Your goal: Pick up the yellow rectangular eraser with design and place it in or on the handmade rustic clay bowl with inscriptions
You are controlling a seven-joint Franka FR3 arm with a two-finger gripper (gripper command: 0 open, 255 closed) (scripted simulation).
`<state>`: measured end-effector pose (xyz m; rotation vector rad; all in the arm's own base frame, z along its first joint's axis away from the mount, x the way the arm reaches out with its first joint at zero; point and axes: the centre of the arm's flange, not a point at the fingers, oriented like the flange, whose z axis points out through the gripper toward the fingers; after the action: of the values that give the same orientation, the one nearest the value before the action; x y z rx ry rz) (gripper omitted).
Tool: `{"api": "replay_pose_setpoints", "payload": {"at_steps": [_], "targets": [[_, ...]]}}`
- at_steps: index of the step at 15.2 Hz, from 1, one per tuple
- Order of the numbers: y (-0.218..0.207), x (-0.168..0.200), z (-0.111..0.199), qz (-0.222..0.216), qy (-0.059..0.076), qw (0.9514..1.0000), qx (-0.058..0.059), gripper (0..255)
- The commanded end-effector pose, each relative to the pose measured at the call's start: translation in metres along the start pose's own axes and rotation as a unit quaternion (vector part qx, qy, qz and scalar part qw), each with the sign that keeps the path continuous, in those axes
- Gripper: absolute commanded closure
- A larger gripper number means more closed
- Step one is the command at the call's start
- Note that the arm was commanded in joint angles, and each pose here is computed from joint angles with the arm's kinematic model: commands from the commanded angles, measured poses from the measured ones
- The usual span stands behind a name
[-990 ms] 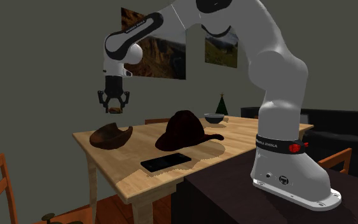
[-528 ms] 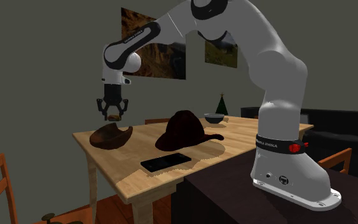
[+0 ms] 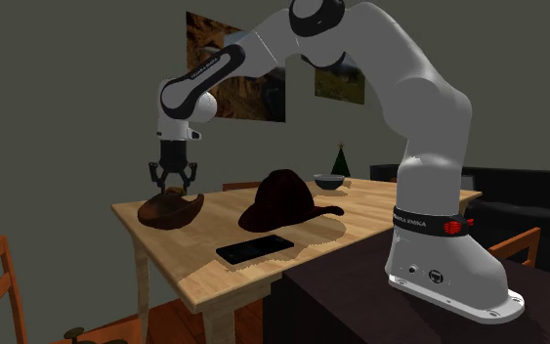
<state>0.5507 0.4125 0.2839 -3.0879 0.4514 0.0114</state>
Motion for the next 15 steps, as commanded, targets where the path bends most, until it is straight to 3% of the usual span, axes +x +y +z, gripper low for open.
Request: {"api": "replay_pose_setpoints", "payload": {"at_steps": [1,5,6,11,15], "targets": [[0.000,0.000,0.001,0.000,0.000,1.0000,0.000,255],[0.000,0.000,0.001,0.000,0.000,1.0000,0.000,255],[0.000,0.000,0.001,0.000,0.000,1.0000,0.000,0],[0.000,0.000,0.001,0.000,0.000,1.0000,0.000,0],[0.000,0.000,-0.049,0.000,0.000,1.0000,0.000,0]]}}
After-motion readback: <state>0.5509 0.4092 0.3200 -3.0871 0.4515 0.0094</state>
